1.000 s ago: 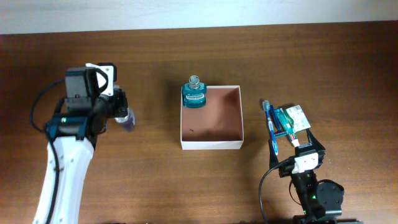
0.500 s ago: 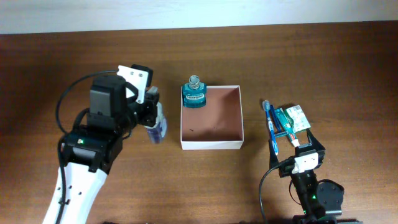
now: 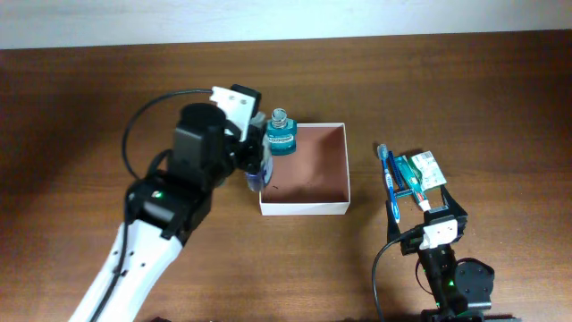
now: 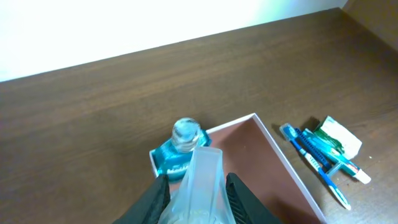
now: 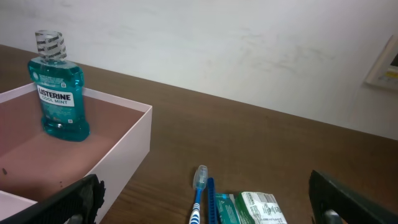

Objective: Pack container
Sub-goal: 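Lift the soap bottle with the left gripper and carry it into the box, then lower the soap bottle beside the Listerine and release it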

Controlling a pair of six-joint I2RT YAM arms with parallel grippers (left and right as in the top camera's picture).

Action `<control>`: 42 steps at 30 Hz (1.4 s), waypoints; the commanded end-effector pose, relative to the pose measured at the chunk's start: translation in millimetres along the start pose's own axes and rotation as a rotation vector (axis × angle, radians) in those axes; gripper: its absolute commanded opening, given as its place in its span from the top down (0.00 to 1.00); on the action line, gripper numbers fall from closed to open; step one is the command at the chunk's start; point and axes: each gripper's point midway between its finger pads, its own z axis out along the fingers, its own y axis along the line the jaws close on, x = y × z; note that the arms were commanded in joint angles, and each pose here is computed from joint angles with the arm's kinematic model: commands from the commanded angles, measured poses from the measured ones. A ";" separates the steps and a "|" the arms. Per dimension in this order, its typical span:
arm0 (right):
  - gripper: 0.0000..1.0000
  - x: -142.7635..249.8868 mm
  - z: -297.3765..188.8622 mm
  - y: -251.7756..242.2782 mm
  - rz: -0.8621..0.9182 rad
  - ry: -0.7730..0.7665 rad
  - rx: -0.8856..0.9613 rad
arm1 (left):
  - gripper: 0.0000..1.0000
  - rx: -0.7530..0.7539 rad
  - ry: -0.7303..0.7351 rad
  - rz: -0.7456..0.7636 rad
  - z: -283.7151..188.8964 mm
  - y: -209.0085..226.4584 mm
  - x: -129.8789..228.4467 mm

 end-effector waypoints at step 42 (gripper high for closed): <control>0.02 2.5 -0.3 -2.5 0.005 0.004 0.013 | 0.70 -0.261 0.120 -0.096 89.6 8.7 79.8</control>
